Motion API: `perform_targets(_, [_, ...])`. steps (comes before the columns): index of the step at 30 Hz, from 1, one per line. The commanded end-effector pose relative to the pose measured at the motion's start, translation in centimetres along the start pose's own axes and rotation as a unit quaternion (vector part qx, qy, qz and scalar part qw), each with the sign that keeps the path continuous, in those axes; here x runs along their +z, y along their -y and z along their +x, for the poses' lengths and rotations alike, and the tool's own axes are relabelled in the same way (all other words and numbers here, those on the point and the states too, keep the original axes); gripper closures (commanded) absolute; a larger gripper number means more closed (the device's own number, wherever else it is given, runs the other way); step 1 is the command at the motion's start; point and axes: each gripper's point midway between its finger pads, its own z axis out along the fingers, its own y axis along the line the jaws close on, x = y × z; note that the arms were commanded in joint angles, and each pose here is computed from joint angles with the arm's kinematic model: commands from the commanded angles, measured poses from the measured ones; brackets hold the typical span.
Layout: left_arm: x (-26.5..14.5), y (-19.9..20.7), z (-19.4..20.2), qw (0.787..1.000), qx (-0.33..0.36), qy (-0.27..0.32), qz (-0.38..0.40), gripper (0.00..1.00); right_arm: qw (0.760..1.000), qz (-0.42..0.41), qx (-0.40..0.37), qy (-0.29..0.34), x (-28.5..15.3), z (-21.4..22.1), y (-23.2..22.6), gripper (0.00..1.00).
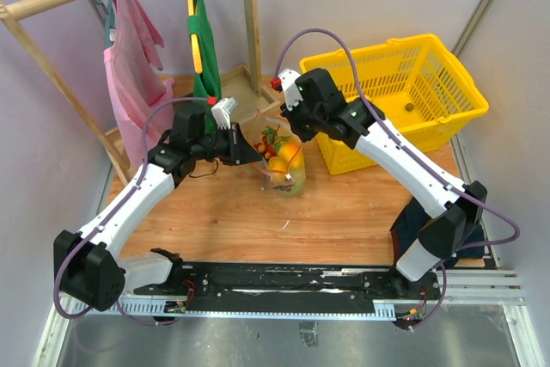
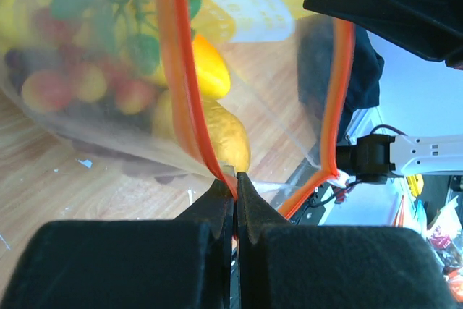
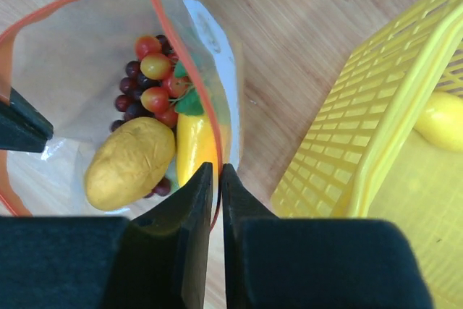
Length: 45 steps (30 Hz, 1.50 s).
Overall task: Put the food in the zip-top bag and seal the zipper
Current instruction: Pick up the fake fruit from the bin.
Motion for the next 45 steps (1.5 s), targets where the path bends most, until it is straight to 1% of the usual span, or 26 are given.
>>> perform_targets(1, [-0.8, 1.7, -1.0, 0.999, 0.019, 0.021, 0.035, 1.0, 1.0, -0.004, -0.012, 0.014, -0.8, -0.8, 0.7, 0.84])
perform_targets(3, [-0.8, 1.6, -1.1, 0.999, 0.018, 0.021, 0.037, 1.0, 1.0, -0.005, -0.016, 0.016, -1.0, -1.1, 0.8, 0.75])
perform_targets(6, [-0.8, 1.6, -1.1, 0.999, 0.016, 0.022, 0.038, 1.0, 1.0, 0.001, -0.019, 0.023, -1.8, -1.8, 1.6, 0.59])
perform_targets(11, [-0.9, 1.6, -1.1, 0.999, 0.015, 0.023, 0.038, 1.0, 0.998, 0.042, 0.004, 0.047, -3.5, -3.4, 5.2, 0.43])
perform_targets(13, [-0.9, 1.5, -1.0, 0.999, 0.013, 0.023, 0.04, 1.0, 0.996, 0.059, 0.031, 0.054, -3.9, -3.6, 7.3, 0.36])
perform_targets(17, [-0.8, 1.5, -0.8, 0.999, 0.01, 0.02, 0.043, 1.0, 0.99, 0.082, 0.097, 0.062, -4.3, -3.2, 11.0, 0.19])
perform_targets(18, [-0.8, 1.5, -0.9, 0.999, 0.009, 0.02, 0.043, 1.0, 0.987, 0.091, 0.116, 0.062, -4.3, -2.9, 12.1, 0.16])
perform_targets(21, [-0.7, 1.2, -0.8, 0.999, 0.006, 0.017, 0.042, 1.0, 0.975, 0.12, 0.176, 0.063, -4.3, -1.9, 15.4, 0.1])
perform_targets(23, [-0.7, 1.1, -0.8, 0.999, 0.005, 0.016, 0.04, 1.0, 0.962, 0.154, 0.215, 0.065, -4.1, -1.1, 17.5, 0.0])
perform_targets(26, [-0.8, 1.0, -0.8, 0.999, 0.005, 0.017, 0.039, 1.0, 0.942, 0.195, 0.262, 0.075, -3.5, -0.3, 20.0, 0.02])
perform_targets(32, [-0.8, 0.8, -0.9, 0.999, 0.002, 0.017, 0.039, 1.0, 0.907, 0.237, 0.343, 0.052, -0.8, 2.9, 24.0, 0.02])
perform_targets(36, [-0.8, 0.5, -1.0, 0.999, 0.001, 0.019, 0.036, 1.0, 0.886, 0.254, 0.386, 0.026, 1.7, 5.1, 25.7, 0.02])
perform_targets(39, [-0.8, 0.3, -1.0, 0.999, -0.002, 0.02, 0.033, 1.0, 0.865, 0.281, 0.417, 0.008, 3.5, 7.0, 27.1, 0.02])
perform_targets(42, [-0.8, 0.1, -1.0, 0.999, -0.004, 0.02, 0.032, 1.0, 0.841, 0.303, 0.449, 0.005, 5.1, 8.8, 28.7, 0.02])
perform_targets(45, [-0.8, 0.0, -1.0, 0.999, -0.006, 0.019, 0.031, 1.0, 0.825, 0.306, 0.475, 0.007, 7.1, 10.1, 29.8, 0.02])
